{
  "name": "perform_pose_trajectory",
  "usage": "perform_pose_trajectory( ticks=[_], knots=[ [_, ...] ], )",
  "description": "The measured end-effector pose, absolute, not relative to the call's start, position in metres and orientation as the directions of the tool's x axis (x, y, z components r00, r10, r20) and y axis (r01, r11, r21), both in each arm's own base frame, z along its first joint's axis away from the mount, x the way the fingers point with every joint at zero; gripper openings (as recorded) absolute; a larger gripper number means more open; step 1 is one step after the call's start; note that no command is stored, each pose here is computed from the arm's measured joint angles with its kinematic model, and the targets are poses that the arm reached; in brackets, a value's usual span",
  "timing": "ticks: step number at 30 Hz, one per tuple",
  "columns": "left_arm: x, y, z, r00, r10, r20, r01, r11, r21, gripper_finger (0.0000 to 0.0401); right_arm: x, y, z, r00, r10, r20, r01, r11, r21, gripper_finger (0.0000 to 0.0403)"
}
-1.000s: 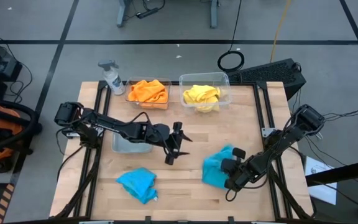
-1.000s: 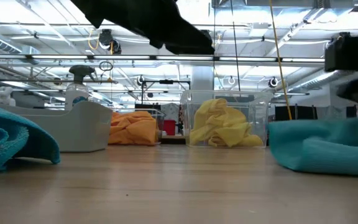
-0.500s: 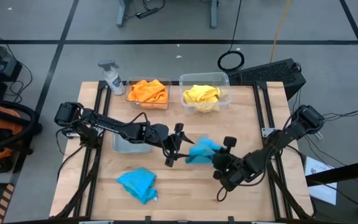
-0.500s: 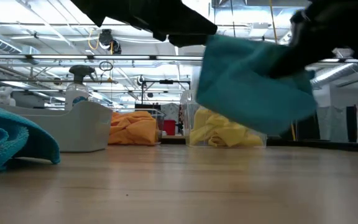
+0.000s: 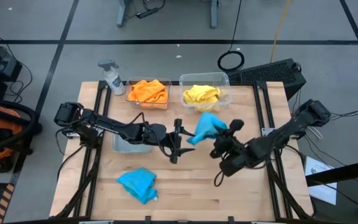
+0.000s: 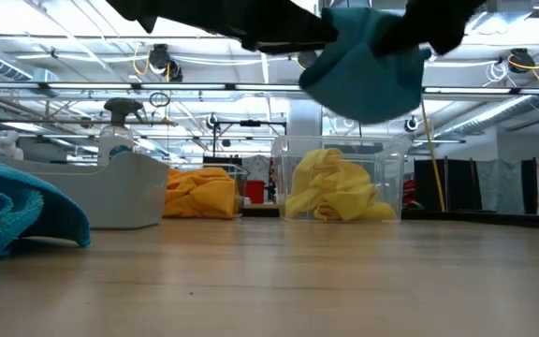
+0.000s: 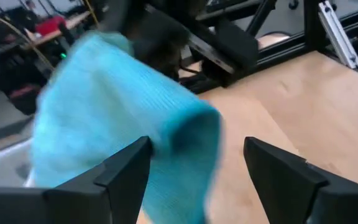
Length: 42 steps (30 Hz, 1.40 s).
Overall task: Sort microfiber towel by color & place in baskets
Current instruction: Put the right blue towel into the gray bin
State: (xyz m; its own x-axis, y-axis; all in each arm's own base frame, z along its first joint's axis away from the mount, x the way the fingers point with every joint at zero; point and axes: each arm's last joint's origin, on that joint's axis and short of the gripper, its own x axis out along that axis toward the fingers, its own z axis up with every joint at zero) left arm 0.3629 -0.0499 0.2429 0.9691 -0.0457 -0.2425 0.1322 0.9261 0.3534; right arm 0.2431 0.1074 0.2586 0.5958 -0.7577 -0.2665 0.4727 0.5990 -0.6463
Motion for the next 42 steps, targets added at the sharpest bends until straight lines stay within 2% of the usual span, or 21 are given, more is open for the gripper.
perform_pose_trajectory(
  ticks=[4, 6, 10, 17, 19, 22, 27, 29, 31, 35, 42],
  knots=[
    [0.362, -0.061, 0.245, 0.974, -0.044, -0.222, 0.139, 0.892, 0.431, 0.0262, 0.234, 0.099, 0.280, 0.616, -0.748, -0.248, 0.421, 0.579, -0.698, 0.0018],
    [0.360, -0.069, 0.246, 0.978, -0.039, -0.205, 0.133, 0.874, 0.468, 0.0262, 0.229, 0.098, 0.289, 0.646, -0.714, -0.272, 0.363, 0.600, -0.713, 0.0018],
    [0.350, -0.085, 0.261, 0.985, -0.041, -0.165, 0.121, 0.849, 0.514, 0.0262, 0.225, 0.098, 0.298, 0.723, -0.585, -0.367, 0.191, 0.680, -0.708, 0.0018],
    [0.333, -0.098, 0.287, 0.992, -0.092, -0.083, 0.121, 0.865, 0.488, 0.0262, 0.237, 0.108, 0.300, 0.811, -0.405, -0.422, -0.044, 0.676, -0.735, 0.0018],
    [0.334, -0.094, 0.286, 0.992, -0.080, -0.095, 0.116, 0.871, 0.478, 0.0262, 0.242, 0.112, 0.301, 0.838, -0.354, -0.415, -0.088, 0.663, -0.744, 0.0018],
    [0.337, -0.088, 0.277, 0.976, -0.142, -0.165, 0.205, 0.858, 0.472, 0.0262, 0.247, 0.116, 0.301, 0.859, -0.305, -0.412, -0.147, 0.623, -0.768, 0.0018],
    [0.322, -0.100, 0.276, 0.903, -0.322, -0.285, 0.421, 0.798, 0.432, 0.0262, 0.249, 0.110, 0.295, 0.826, -0.376, -0.421, -0.136, 0.592, -0.795, 0.0018],
    [0.315, -0.105, 0.276, 0.882, -0.345, -0.321, 0.459, 0.782, 0.422, 0.0262, 0.250, 0.106, 0.294, 0.810, -0.398, -0.430, -0.130, 0.594, -0.794, 0.0018],
    [0.311, -0.106, 0.277, 0.885, -0.313, -0.345, 0.445, 0.787, 0.428, 0.0262, 0.251, 0.103, 0.293, 0.805, -0.404, -0.434, -0.124, 0.602, -0.789, 0.0018],
    [0.312, -0.104, 0.283, 0.921, -0.247, -0.303, 0.367, 0.811, 0.456, 0.0262, 0.253, 0.101, 0.294, 0.808, -0.400, -0.433, -0.114, 0.615, -0.780, 0.0018],
    [0.314, -0.095, 0.280, 0.939, -0.133, -0.317, 0.282, 0.826, 0.488, 0.0262, 0.253, 0.105, 0.293, 0.829, -0.288, -0.480, -0.217, 0.625, -0.750, 0.0018]
  ],
)
